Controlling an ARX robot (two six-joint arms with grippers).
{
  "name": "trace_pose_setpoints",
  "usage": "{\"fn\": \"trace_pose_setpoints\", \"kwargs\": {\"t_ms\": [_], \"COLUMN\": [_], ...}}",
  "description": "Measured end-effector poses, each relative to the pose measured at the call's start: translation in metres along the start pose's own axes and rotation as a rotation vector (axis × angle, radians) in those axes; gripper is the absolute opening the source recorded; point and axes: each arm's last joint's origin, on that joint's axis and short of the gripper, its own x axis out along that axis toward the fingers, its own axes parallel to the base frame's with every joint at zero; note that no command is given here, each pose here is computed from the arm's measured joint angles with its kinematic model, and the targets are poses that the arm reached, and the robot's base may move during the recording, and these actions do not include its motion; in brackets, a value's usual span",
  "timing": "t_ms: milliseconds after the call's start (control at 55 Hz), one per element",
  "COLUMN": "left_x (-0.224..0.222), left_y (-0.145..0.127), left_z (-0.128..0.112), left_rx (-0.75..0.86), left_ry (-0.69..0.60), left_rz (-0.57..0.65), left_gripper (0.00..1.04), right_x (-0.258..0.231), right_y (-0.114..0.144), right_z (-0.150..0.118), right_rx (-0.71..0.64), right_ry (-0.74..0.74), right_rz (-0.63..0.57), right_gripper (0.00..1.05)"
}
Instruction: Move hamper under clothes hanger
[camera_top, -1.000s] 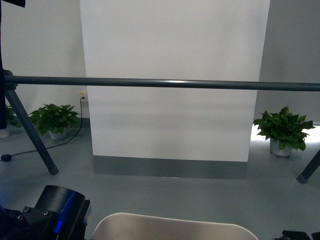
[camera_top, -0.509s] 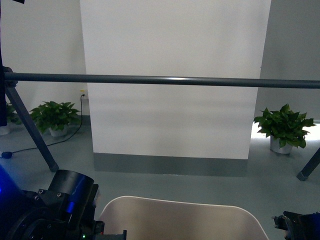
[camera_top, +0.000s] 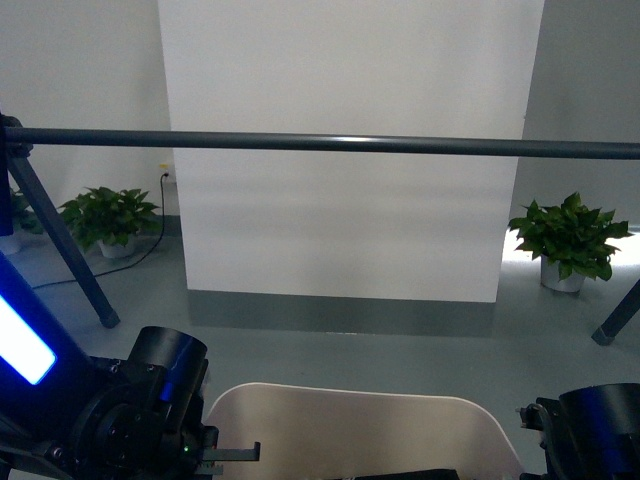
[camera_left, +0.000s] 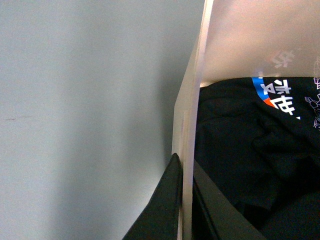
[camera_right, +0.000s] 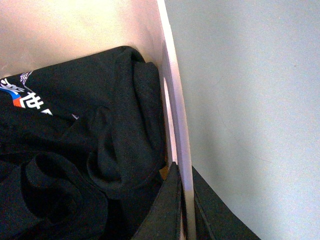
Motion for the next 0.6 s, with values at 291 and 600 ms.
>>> {"fn": "trace_pose_setpoints", "kwargs": {"t_ms": [291,600], "left_x": [0.008,0.013], "left_y": [0.001,0.006], "left_z": [-0.012,-0.021], "left_rx": [0.000,-0.015], "left_ry": [0.031,0.058], "left_rz": [0.009,0.020], "left_gripper": [0.04,0.04], "right_x": [0.014,0.021], "right_y": [0.002,0.006], "right_z": [-0.004,-0.009], "right_rx": [-0.012,-0.023], "right_ry": [0.030,0.046], "right_rz": [0.003,0.009], "right_gripper": [0.03,0.03]}}
